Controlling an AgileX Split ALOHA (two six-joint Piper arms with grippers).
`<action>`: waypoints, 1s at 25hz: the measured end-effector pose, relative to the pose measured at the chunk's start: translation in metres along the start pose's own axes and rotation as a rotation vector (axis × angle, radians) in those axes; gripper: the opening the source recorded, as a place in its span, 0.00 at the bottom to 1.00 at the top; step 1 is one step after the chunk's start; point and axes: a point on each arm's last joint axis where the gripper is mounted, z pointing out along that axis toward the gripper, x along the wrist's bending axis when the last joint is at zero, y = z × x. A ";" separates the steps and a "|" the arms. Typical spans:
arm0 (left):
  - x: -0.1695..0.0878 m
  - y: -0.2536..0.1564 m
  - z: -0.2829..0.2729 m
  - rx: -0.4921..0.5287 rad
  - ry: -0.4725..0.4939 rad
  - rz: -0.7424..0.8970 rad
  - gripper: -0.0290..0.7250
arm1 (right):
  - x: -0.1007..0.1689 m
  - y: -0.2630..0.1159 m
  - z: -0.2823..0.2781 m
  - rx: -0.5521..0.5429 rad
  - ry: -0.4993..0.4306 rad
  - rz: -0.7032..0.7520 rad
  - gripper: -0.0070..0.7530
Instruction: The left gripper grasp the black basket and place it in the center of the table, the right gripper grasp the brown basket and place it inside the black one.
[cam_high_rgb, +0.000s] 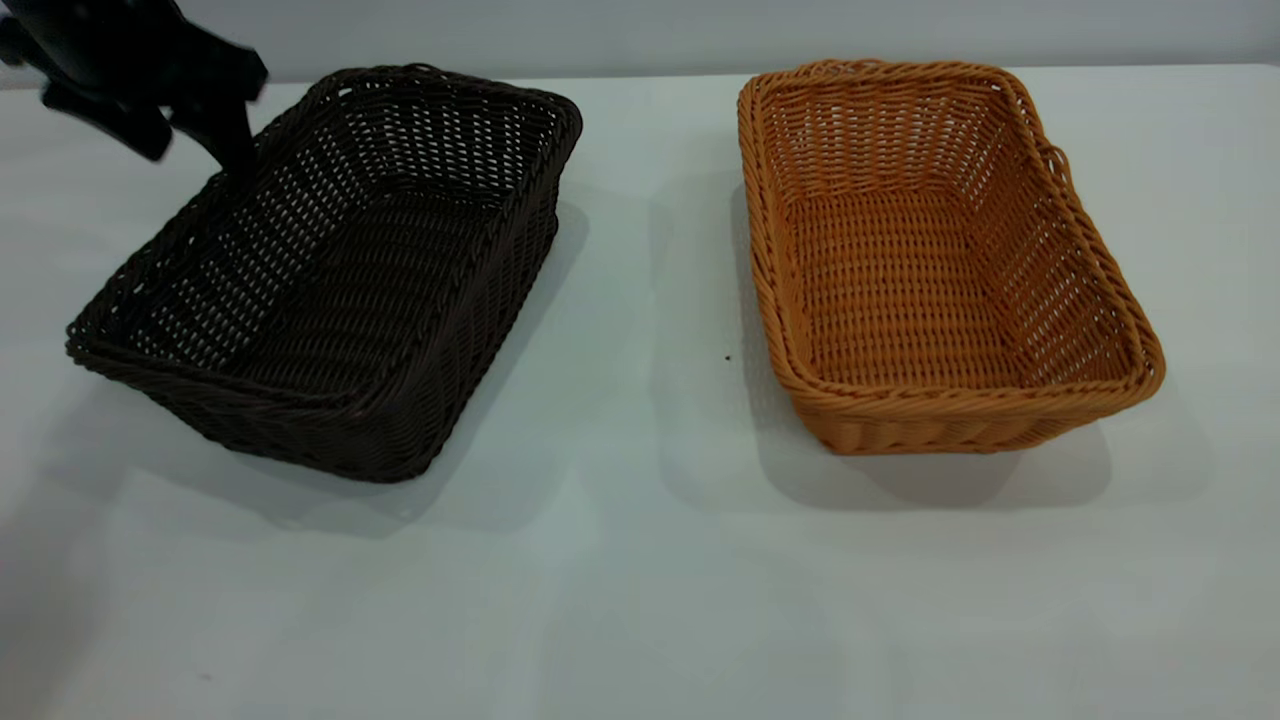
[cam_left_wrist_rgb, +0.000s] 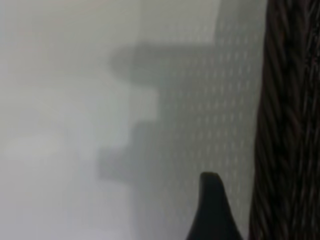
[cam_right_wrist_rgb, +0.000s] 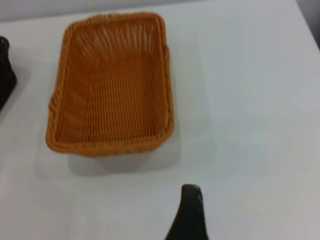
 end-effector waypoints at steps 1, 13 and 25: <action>-0.001 -0.001 0.007 0.005 -0.002 0.002 0.66 | 0.000 0.003 0.004 0.025 -0.002 0.005 0.75; -0.006 -0.009 0.049 -0.032 -0.001 0.016 0.27 | 0.012 0.080 0.073 0.317 0.076 0.155 0.75; -0.005 0.008 0.021 -0.120 0.012 0.087 0.15 | 0.019 0.081 0.193 0.635 0.122 0.501 0.75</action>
